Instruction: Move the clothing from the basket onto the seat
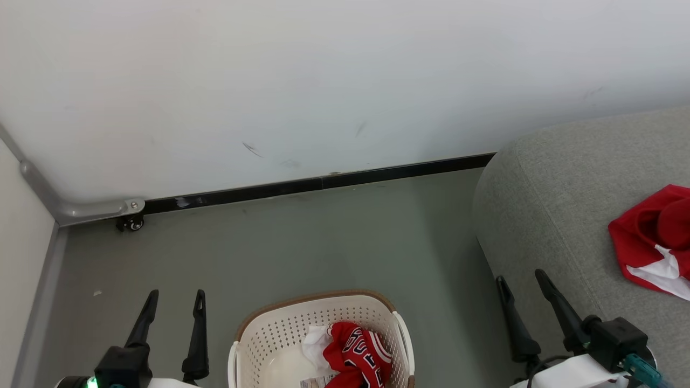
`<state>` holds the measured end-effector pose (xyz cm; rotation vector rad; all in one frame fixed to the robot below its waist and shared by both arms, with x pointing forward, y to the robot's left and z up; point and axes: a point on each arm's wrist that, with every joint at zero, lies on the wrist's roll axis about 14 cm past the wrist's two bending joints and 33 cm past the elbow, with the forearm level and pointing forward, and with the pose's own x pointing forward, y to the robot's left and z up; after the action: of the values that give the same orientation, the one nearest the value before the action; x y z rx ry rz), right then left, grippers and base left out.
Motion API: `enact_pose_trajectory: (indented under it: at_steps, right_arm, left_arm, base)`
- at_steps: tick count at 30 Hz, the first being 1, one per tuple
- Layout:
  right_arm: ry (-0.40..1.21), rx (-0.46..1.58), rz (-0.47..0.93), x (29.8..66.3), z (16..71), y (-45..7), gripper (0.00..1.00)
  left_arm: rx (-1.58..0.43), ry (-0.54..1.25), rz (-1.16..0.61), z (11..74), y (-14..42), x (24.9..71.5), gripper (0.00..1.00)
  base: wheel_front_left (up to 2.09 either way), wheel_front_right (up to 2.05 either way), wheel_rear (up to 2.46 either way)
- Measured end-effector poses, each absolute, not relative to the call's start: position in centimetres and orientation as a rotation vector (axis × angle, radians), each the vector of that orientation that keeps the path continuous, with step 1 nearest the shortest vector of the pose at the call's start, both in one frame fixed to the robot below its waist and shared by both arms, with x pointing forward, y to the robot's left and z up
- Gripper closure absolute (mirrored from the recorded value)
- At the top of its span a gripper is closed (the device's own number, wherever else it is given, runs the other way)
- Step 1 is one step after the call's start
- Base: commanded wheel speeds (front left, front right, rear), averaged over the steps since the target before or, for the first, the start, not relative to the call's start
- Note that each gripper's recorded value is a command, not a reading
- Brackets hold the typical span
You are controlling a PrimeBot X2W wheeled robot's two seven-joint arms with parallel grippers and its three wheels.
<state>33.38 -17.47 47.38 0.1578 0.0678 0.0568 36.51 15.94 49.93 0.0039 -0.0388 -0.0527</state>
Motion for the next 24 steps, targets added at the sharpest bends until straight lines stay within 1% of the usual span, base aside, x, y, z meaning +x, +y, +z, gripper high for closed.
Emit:
enact_pose_trajectory:
  at_steps: [4,10,24]
  right_arm:
    - [0.058,0.157,0.053,33.5,47.7,-17.6,0.00]
    - [0.057,0.147,0.003,33.6,47.7,-19.3,0.00]
    - [0.079,0.110,-0.122,32.8,46.9,-23.3,0.00]
  left_arm:
    - [0.016,-0.025,-0.084,49.4,15.2,36.5,0.00]
    - [0.040,0.038,-0.203,47.3,12.7,36.3,0.00]
    - [0.072,0.066,-0.442,46.4,6.1,38.9,0.00]
  base:
    - [0.00,0.00,0.00]
    - [0.00,0.00,0.00]
    - [0.00,0.00,0.00]
